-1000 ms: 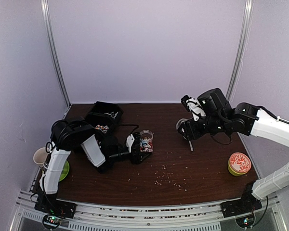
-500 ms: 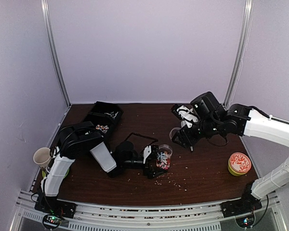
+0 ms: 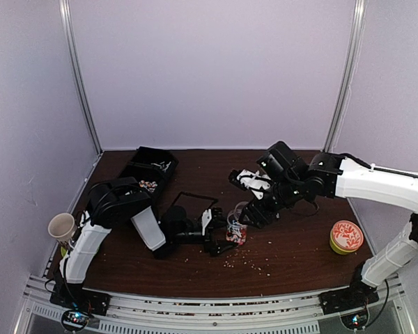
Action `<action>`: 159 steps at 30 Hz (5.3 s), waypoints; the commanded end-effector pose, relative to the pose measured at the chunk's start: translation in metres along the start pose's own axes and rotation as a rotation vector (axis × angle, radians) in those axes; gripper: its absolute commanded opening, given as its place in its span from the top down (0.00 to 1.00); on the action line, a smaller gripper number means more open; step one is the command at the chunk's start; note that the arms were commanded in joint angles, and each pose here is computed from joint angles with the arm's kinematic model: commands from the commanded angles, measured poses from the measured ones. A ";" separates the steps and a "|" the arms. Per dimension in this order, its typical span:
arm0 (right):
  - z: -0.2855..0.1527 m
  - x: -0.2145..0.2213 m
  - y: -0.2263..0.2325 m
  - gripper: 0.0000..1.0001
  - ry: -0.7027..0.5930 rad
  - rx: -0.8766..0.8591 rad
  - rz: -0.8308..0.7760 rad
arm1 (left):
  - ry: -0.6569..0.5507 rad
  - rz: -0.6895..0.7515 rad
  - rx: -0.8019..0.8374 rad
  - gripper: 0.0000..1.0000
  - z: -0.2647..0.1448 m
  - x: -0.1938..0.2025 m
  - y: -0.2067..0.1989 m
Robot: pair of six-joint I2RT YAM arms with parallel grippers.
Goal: Pack the candies
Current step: Hold the packing bottle at the center of the board, then place the box lid on the packing bottle.
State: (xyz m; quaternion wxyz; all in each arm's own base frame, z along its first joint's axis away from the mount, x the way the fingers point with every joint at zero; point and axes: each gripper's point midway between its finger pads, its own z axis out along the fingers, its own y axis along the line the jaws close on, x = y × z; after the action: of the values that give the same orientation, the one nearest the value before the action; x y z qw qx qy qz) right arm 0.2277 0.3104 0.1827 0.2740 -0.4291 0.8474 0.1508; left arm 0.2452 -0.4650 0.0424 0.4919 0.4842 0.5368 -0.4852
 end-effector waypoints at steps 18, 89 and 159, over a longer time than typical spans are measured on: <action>0.027 -0.004 -0.001 0.35 0.105 0.012 -0.019 | -0.020 0.020 0.089 0.27 0.009 0.003 -0.008; 0.059 -0.001 -0.019 0.30 0.097 0.114 0.159 | -0.026 0.036 -0.076 0.33 -0.002 0.007 0.010; 0.040 -0.030 -0.023 0.32 0.018 0.149 0.150 | -0.004 0.035 -0.076 0.36 0.000 0.013 0.011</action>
State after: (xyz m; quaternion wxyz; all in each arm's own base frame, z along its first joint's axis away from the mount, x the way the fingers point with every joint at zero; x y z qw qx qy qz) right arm 0.2648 0.3331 0.1422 0.2370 -0.3701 0.8940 0.0876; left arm 0.2564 -0.4677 0.0431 0.5244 0.4708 0.5369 -0.4638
